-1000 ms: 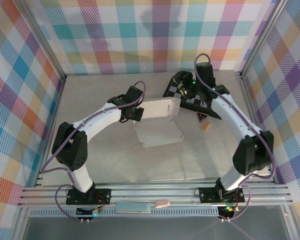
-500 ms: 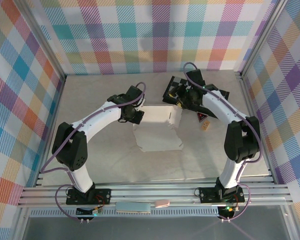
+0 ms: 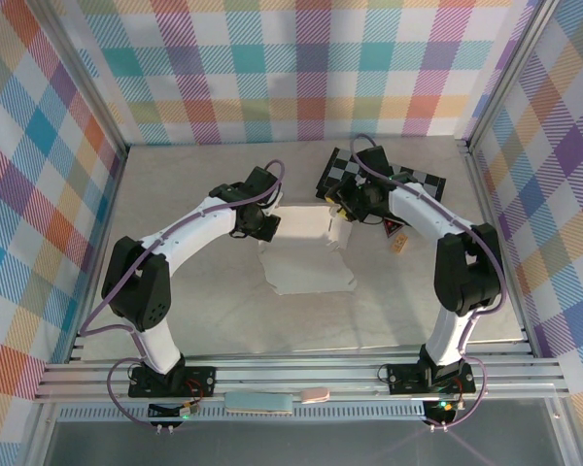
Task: Fold the paper box
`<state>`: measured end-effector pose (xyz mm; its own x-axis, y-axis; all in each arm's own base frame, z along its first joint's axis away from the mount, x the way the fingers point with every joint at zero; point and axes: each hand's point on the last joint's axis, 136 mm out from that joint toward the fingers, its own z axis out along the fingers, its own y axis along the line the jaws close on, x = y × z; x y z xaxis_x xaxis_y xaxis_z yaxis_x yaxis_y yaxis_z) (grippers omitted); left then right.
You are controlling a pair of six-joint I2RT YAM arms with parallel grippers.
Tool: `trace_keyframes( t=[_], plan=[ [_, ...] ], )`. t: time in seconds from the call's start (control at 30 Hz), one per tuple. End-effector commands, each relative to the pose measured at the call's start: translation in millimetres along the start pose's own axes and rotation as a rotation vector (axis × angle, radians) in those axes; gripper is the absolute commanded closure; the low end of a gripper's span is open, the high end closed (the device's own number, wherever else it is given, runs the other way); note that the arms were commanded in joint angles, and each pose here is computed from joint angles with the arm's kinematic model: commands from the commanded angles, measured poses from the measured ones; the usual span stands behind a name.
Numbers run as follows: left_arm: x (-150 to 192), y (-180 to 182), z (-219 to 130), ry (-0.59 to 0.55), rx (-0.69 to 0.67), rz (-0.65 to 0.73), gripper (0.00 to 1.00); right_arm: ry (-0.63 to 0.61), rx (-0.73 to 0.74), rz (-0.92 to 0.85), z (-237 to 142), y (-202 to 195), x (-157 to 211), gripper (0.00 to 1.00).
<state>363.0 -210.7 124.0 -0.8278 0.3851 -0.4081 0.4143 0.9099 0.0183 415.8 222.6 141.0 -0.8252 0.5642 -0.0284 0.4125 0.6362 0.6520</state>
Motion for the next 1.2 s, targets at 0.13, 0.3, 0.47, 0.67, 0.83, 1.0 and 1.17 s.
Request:
trace_keyframes(
  t=[0.13,0.3,0.47,0.67,0.83,1.0,1.17],
  plan=[
    [-2.8,1.0,-2.3,-0.001,0.006,0.000,1.00,0.002,-0.067,0.027,1.2,13.6,4.6,0.72],
    [-3.3,2.4,-3.8,-0.015,0.003,-0.006,1.00,-0.082,-0.087,-0.030,-20.5,18.4,-1.0,0.54],
    [-4.5,2.1,-7.8,-0.026,0.012,-0.004,1.00,-0.175,-0.119,-0.155,-55.5,6.6,7.6,0.43],
    [-6.0,1.4,-9.0,-0.031,0.017,0.003,1.00,-0.082,-0.050,-0.289,-45.0,-35.9,57.5,0.55],
    [-3.8,0.7,-5.9,-0.021,0.020,0.003,1.00,-0.029,0.011,-0.292,-15.5,-59.3,65.5,0.59],
    [-1.9,1.6,-4.8,-0.017,0.015,0.009,1.00,-0.018,0.097,-0.315,4.4,-76.1,57.6,0.55],
    [-2.0,2.3,-5.0,-0.017,0.010,0.014,1.00,-0.003,0.136,-0.319,24.2,-89.3,54.7,0.55]
  ],
)
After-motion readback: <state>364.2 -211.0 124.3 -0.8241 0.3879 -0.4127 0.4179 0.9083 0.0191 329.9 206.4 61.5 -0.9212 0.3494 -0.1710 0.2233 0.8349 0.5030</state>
